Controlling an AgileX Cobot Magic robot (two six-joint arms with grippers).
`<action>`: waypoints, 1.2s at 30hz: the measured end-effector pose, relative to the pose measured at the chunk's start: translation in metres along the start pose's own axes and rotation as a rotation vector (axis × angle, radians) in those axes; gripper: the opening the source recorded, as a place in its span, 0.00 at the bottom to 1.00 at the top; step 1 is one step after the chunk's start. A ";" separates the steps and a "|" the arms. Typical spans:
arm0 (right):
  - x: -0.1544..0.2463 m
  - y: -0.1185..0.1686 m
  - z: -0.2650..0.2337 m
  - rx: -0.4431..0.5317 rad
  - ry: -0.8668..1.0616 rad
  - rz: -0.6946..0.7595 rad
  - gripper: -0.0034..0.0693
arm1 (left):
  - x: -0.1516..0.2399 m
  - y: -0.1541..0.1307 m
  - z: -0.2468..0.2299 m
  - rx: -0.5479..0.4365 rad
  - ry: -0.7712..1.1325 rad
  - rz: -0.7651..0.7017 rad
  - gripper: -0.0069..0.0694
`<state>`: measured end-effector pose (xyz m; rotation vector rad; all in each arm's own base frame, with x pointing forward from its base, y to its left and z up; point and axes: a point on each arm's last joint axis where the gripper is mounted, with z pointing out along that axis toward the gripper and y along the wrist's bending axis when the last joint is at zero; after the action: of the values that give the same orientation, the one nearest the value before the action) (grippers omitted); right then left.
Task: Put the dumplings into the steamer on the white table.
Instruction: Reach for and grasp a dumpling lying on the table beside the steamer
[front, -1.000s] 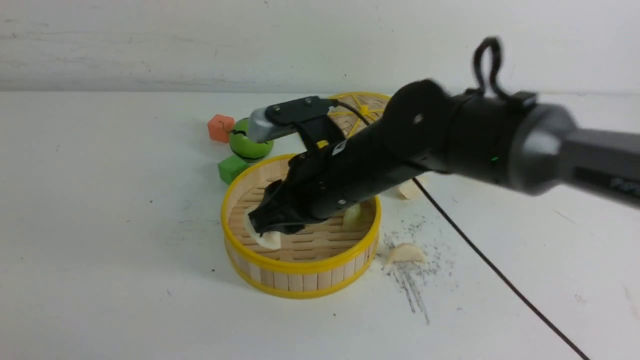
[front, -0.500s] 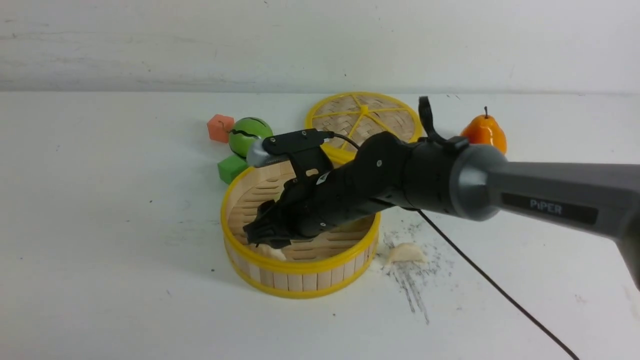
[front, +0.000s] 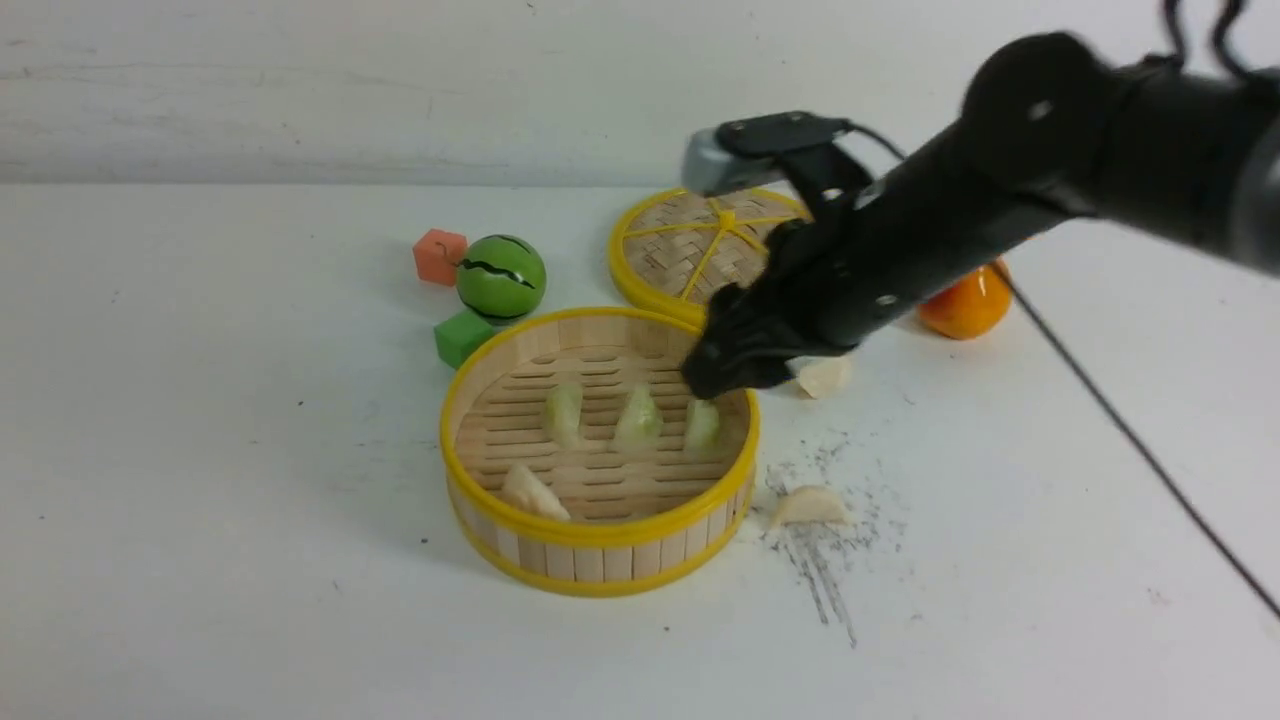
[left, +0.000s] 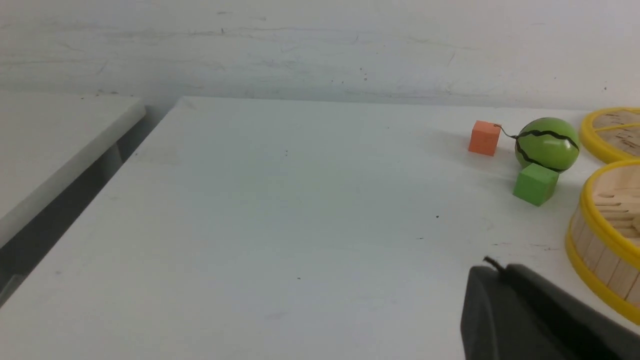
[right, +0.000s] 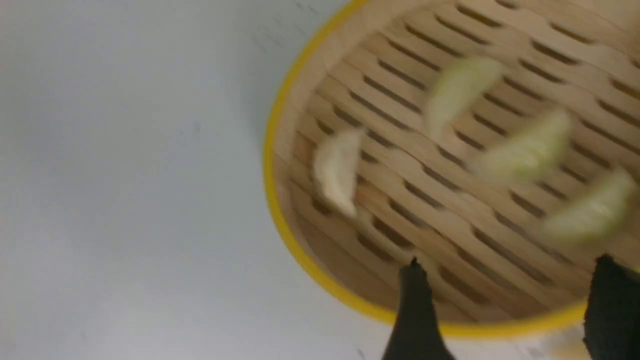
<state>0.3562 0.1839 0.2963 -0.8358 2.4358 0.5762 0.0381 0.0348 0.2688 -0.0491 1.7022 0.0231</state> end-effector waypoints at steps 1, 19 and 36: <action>0.006 -0.006 -0.004 0.011 0.051 -0.028 0.65 | 0.000 0.000 0.000 0.003 -0.003 0.000 0.08; 0.056 -0.064 0.096 0.067 0.233 -0.576 0.46 | 0.000 0.000 0.000 0.002 -0.004 0.001 0.10; 0.063 -0.055 0.076 0.057 0.364 -0.282 0.19 | 0.000 0.000 0.000 -0.002 0.001 0.001 0.10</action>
<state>0.3733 0.1565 0.1879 -1.3291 2.5674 0.2643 0.0381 0.0349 0.2687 -0.0498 1.7029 0.0254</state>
